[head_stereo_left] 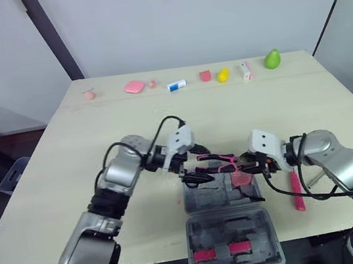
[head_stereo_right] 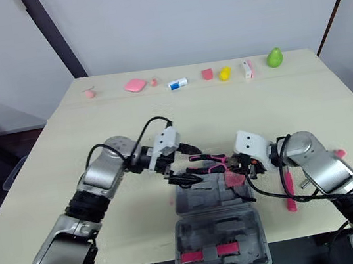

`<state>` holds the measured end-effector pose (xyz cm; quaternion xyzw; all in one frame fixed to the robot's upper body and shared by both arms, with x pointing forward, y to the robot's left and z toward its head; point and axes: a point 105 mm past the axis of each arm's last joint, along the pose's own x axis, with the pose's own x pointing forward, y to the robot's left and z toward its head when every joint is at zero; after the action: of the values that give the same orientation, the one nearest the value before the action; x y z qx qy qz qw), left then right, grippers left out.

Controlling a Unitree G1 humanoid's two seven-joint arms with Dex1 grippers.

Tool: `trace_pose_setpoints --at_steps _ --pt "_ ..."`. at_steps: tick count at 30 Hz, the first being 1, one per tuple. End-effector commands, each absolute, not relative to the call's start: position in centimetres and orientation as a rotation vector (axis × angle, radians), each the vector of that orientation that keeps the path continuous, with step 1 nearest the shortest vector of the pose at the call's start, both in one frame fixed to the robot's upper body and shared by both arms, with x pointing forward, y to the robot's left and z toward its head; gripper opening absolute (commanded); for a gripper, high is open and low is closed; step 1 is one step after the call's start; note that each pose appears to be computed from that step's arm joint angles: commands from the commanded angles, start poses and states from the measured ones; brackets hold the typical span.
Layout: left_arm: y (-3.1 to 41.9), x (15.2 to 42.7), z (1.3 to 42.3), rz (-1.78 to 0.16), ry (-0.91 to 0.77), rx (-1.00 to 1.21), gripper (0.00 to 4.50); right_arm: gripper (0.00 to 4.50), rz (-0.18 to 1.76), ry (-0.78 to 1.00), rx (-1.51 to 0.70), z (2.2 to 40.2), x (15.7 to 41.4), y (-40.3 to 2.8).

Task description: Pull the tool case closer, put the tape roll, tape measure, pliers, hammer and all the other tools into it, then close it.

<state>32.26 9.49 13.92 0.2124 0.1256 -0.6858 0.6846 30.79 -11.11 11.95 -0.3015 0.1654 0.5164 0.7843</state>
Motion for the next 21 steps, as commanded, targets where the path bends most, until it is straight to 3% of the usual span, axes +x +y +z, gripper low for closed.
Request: trace_pose_setpoints --at_steps 1,13,21 --pt "12.1 31.2 15.5 -1.562 0.203 0.496 4.45 1.04 1.13 0.319 -0.71 13.2 30.1 -11.3" --pt "18.9 25.7 16.4 -1.562 0.206 0.489 4.45 1.04 1.255 0.355 -0.872 11.1 27.9 -9.4" --pt "19.1 24.5 17.1 -1.57 0.197 0.493 4.45 1.04 1.26 0.365 -0.926 9.8 28.2 -7.7"
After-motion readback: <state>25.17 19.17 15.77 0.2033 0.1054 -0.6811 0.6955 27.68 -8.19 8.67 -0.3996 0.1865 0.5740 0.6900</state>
